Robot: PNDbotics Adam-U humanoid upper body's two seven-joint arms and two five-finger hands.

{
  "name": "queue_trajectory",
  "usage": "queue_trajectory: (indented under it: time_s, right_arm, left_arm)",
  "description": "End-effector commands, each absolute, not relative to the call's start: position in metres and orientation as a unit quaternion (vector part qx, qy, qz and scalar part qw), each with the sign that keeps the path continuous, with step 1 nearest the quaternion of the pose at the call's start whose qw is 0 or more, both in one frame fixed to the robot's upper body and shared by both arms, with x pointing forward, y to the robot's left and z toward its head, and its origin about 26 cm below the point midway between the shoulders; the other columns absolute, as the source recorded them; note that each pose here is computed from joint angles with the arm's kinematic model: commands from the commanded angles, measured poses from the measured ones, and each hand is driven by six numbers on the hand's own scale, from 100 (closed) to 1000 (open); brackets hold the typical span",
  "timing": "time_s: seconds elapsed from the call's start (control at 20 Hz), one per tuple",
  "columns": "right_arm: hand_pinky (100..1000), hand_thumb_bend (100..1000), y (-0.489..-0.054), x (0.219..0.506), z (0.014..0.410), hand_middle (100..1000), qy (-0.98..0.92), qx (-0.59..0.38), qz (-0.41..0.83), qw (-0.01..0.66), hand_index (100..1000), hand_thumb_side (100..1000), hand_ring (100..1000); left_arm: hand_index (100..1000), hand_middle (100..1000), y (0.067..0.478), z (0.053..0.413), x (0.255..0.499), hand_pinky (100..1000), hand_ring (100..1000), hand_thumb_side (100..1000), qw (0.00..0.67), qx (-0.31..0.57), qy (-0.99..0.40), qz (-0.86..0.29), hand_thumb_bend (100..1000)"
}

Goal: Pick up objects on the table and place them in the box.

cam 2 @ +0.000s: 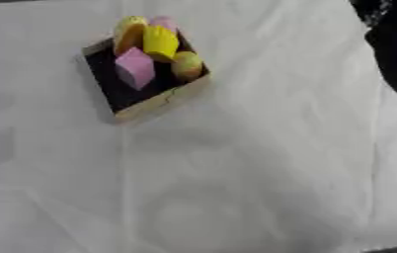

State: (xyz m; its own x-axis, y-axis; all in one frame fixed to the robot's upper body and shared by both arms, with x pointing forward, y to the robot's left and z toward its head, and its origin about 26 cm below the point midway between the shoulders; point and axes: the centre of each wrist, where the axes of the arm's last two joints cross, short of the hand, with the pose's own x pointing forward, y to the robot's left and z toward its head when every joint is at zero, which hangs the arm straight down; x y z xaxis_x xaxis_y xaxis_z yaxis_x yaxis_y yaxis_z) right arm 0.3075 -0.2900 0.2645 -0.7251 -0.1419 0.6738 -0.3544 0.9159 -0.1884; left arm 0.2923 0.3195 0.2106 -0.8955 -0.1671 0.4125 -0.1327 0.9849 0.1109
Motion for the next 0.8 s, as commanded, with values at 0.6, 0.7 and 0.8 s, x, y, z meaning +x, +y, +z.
queue_trajectory:
  time_s: [0.6,0.7,0.8]
  right_arm:
    - [1000,100,-0.287,0.304,0.284,608,-0.926,0.147,0.161,0.31,795,476,908]
    - [1000,100,-0.287,0.304,0.285,610,-0.926,0.147,0.159,0.309,796,474,908]
    - [1000,100,-0.287,0.304,0.285,614,-0.926,0.149,0.157,0.308,798,474,910]
  left_arm:
    - [816,672,0.318,0.215,0.29,761,712,578,0.174,0.048,-0.983,-0.027,100]
    - [815,674,0.314,0.218,0.292,761,714,575,0.177,0.04,-0.983,-0.02,100]
    - [813,675,0.311,0.22,0.293,762,715,572,0.18,0.032,-0.983,-0.015,100]
